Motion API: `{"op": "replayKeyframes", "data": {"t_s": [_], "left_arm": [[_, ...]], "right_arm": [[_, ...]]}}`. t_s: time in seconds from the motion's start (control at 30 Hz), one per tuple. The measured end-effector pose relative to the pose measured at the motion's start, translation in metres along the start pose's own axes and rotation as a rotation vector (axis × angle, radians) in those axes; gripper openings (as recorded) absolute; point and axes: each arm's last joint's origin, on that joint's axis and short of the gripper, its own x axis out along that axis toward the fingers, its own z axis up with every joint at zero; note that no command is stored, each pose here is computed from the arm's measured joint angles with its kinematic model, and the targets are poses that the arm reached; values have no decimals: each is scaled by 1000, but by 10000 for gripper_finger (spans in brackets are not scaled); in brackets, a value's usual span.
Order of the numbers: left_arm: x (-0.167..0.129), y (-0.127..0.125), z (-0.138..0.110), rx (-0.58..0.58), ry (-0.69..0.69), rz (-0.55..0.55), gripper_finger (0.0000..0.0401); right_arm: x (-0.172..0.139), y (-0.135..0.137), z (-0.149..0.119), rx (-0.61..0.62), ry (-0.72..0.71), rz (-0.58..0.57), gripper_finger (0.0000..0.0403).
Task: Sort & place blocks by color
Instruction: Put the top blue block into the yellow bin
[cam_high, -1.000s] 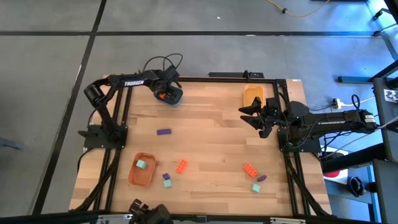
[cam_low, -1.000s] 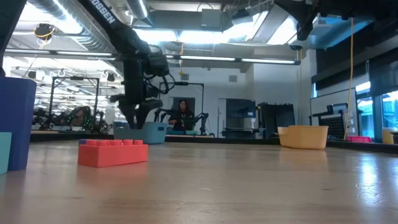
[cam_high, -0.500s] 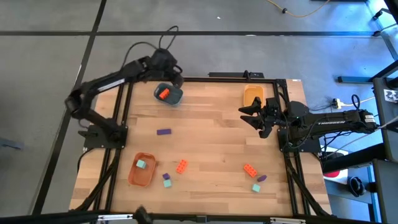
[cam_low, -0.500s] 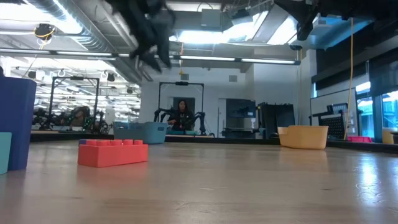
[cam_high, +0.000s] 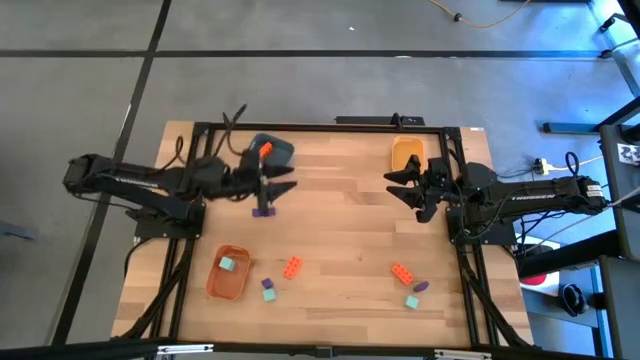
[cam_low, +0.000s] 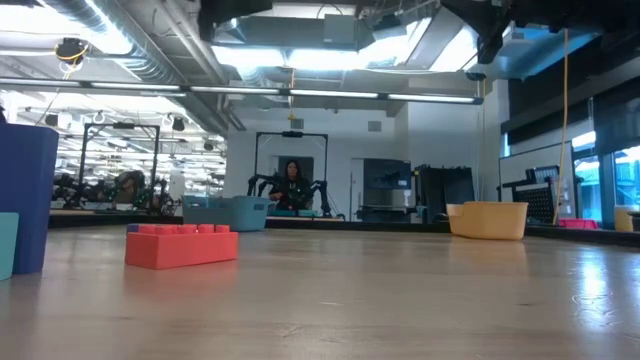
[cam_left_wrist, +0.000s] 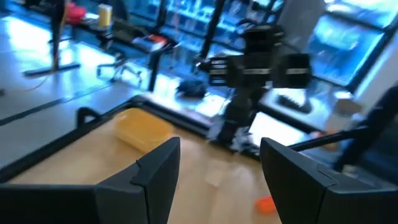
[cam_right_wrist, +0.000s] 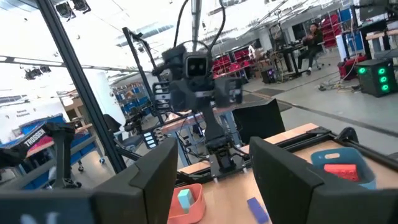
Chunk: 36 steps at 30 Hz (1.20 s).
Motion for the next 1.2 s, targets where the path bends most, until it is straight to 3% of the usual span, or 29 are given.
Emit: {"op": "replayKeyframes", "data": {"t_s": [0.2,1.2], "left_arm": [[-11,-8,-12,-1,12,-55,213],[-11,-8,-13,24,15,-60,213]], "right_arm": [[0,0,0,-7,0,0,203],[0,0,0,-8,-1,0,203]]}}
